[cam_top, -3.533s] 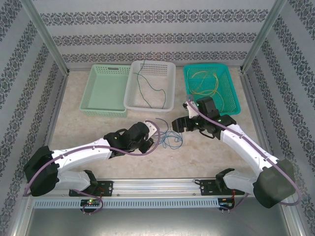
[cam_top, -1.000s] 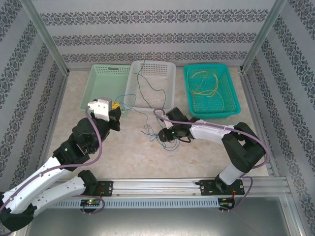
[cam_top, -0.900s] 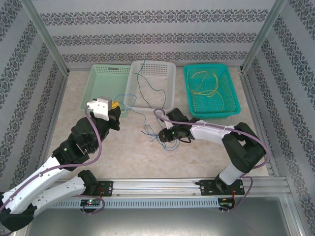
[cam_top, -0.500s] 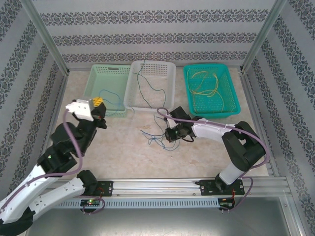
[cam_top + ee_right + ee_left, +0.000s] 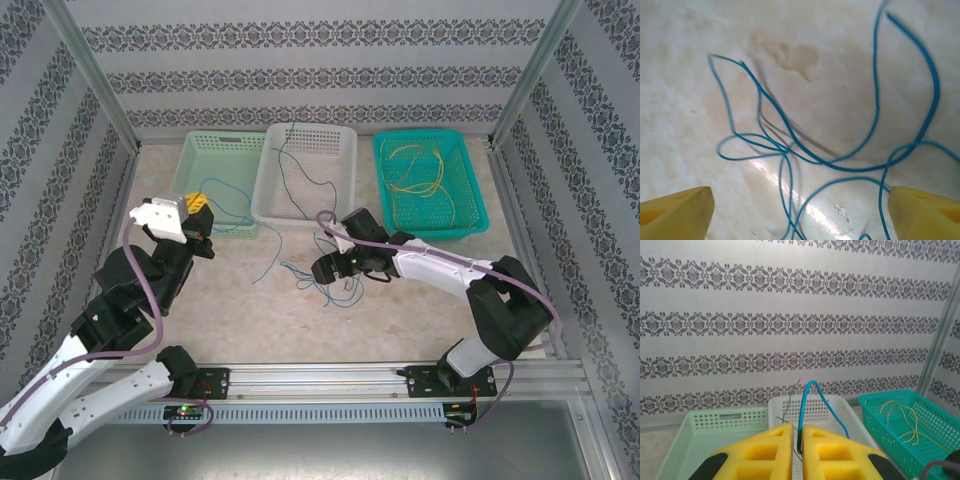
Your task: Untangle the cables
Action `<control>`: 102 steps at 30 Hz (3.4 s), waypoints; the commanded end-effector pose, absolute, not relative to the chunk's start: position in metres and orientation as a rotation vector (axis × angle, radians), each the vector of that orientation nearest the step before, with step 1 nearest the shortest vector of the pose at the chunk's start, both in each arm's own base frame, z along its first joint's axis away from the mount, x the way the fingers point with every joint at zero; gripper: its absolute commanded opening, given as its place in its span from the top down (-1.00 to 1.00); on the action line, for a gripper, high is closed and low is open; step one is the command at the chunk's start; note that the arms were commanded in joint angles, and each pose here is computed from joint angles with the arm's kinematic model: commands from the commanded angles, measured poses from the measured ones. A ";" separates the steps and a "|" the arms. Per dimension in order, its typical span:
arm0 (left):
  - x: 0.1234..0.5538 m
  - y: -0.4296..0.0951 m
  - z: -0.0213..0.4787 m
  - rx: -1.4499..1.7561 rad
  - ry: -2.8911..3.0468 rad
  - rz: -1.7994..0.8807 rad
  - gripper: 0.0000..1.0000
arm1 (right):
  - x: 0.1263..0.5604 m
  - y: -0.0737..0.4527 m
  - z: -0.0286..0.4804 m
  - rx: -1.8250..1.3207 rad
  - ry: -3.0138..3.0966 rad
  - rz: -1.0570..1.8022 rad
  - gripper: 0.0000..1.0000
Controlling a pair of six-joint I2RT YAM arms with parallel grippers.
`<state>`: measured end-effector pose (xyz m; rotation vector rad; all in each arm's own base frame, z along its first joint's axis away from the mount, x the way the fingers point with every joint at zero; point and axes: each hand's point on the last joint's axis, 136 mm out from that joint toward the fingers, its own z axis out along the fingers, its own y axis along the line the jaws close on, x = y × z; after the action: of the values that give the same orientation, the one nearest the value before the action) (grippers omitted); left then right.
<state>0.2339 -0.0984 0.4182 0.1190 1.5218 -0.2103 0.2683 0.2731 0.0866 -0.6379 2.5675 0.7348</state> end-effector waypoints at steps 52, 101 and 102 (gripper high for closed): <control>0.534 0.013 0.219 -0.065 2.299 0.237 0.35 | 0.283 0.211 0.103 -0.413 2.597 0.606 -0.61; 0.396 -0.078 0.261 -0.065 2.076 -0.303 -1.00 | 0.233 0.222 0.225 -0.528 2.419 0.835 1.00; 0.393 -0.087 0.264 -0.031 2.067 -0.321 -1.00 | 0.234 0.222 0.237 -0.531 2.385 0.849 1.00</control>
<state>0.3938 -0.0628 0.2322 -0.1153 2.1784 -0.2323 0.2480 0.2162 0.2083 -0.4617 2.4366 0.7777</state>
